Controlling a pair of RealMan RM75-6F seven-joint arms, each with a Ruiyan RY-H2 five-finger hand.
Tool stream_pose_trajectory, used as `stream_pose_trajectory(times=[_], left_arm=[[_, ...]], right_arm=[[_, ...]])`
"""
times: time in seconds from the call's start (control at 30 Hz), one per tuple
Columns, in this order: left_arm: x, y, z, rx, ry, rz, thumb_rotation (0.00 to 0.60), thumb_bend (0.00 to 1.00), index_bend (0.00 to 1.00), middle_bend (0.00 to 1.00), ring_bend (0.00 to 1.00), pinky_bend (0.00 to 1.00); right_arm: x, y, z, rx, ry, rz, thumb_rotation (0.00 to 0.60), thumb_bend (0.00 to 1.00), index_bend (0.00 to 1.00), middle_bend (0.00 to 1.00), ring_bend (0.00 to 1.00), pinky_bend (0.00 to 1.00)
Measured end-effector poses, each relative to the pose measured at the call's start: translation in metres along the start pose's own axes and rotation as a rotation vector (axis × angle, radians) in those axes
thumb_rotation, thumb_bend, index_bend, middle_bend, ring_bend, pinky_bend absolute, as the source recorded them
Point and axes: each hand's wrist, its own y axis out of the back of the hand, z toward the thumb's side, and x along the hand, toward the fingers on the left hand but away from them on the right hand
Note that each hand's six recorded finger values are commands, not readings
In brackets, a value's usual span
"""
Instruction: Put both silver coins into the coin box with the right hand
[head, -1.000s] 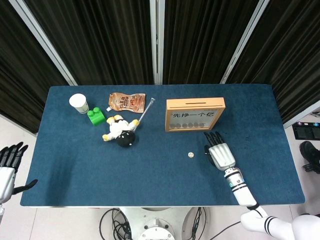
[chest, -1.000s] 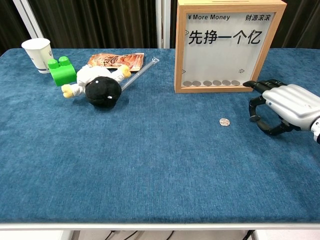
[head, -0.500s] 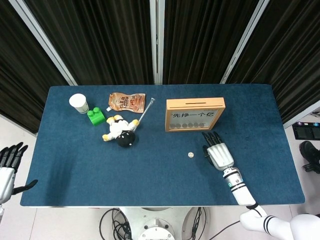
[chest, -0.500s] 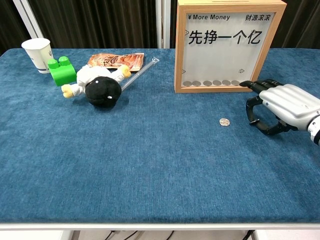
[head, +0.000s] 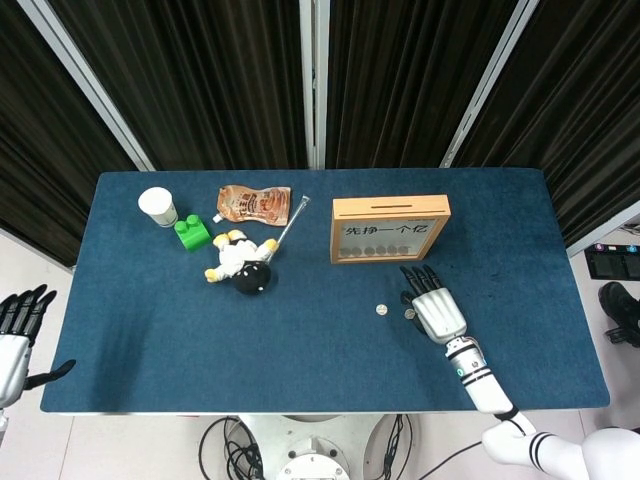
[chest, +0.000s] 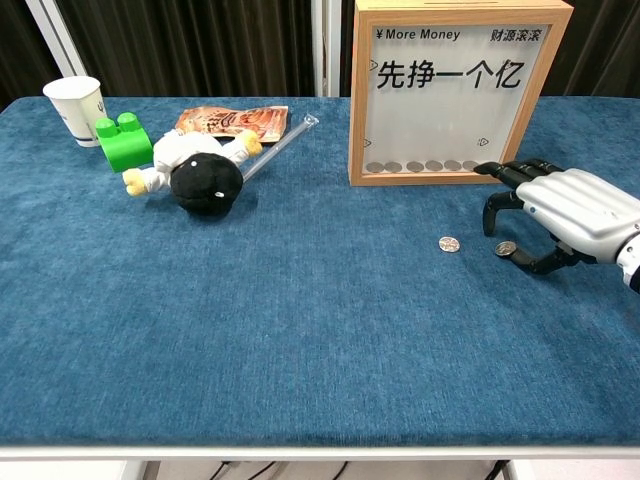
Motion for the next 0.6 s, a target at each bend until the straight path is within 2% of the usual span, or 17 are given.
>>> stream_pose_trajectory(times=[0.6], left_arm=[[-0.0002,0.0021,0.004,0.003,-0.008,0.001,0.6,0.07,0.06,0.0,0.0,0.0]], right_arm=[[0.0065,0.0038,0.0024,-0.011,0.052,-0.019,0.6,0.34,0.46,0.04,0.0,0.0]])
